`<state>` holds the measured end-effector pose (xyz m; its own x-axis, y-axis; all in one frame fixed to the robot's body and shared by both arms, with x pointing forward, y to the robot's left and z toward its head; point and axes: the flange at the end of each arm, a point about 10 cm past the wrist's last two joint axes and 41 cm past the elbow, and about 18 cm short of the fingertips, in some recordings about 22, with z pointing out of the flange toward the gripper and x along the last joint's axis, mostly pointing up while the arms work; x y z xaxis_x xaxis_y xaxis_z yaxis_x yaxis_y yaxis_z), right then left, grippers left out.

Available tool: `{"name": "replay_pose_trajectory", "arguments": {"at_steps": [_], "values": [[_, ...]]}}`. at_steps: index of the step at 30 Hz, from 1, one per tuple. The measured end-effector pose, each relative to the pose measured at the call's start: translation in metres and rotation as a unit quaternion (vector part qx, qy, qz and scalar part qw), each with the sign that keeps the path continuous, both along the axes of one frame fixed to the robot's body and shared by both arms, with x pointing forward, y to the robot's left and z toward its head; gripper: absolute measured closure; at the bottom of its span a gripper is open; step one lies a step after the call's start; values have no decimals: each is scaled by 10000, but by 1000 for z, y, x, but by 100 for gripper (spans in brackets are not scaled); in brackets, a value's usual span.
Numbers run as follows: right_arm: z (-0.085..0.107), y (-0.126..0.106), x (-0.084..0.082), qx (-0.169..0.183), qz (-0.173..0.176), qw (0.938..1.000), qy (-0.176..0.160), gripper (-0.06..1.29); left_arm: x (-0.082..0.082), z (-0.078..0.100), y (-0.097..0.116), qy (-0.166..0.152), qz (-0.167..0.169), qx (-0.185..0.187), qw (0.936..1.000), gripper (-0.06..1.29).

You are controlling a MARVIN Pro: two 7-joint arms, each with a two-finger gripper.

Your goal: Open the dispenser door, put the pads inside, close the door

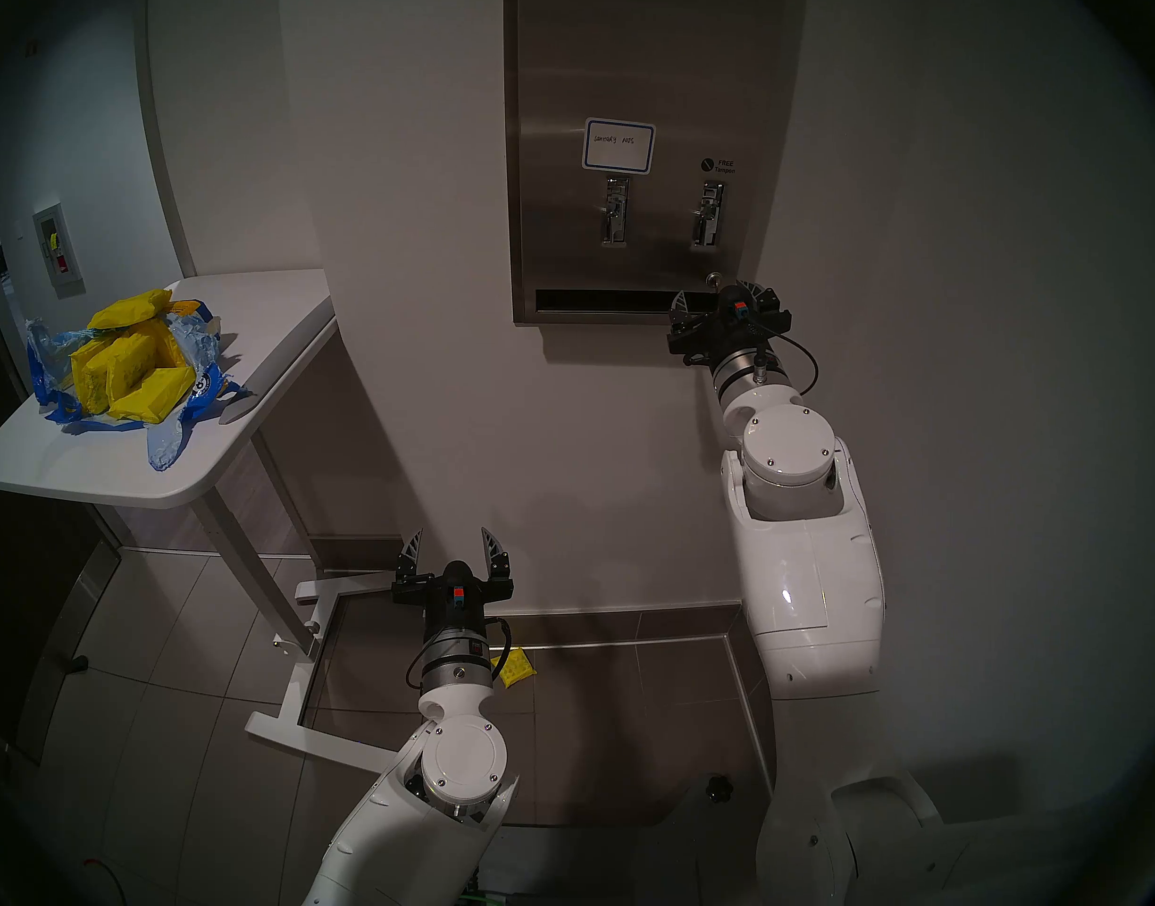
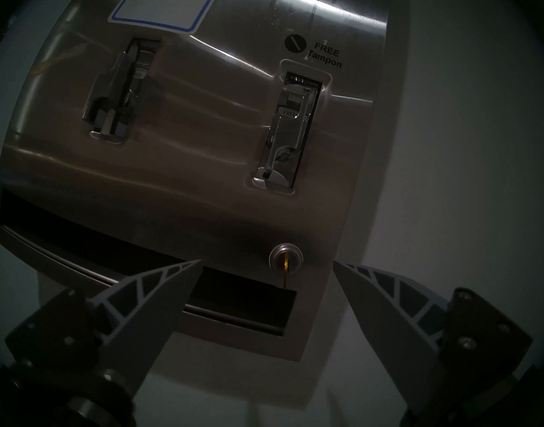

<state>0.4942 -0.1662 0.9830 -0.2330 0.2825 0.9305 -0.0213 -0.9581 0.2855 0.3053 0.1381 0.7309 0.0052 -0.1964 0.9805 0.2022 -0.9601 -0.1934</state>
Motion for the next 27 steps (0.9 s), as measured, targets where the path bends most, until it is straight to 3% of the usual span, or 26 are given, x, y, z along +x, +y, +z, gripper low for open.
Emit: {"name": "replay_pose_trajectory", "arguments": {"at_steps": [5, 8, 17, 21, 22, 27], "values": [[1, 1, 7, -4, 3, 10000, 10, 20, 0, 0, 0, 1, -1, 1, 10000, -4], [2, 1, 10, -5, 0, 10000, -13, 40, 0, 0, 0, 1, -2, 0, 10000, -4], [5, -1, 13, -6, -18, 10000, -71, 50, 0, 0, 0, 4, -5, 0, 10000, -4], [5, -2, 14, -8, -35, 10000, -89, 63, 0, 0, 0, 4, -4, -1, 10000, -4], [5, -2, 14, -9, -42, 9999, -96, 72, 0, 0, 0, 5, -4, -1, 10000, -4], [4, -3, 13, -7, -66, 9999, -99, 84, 0, 0, 0, 7, -3, -2, 10000, -4]]}}
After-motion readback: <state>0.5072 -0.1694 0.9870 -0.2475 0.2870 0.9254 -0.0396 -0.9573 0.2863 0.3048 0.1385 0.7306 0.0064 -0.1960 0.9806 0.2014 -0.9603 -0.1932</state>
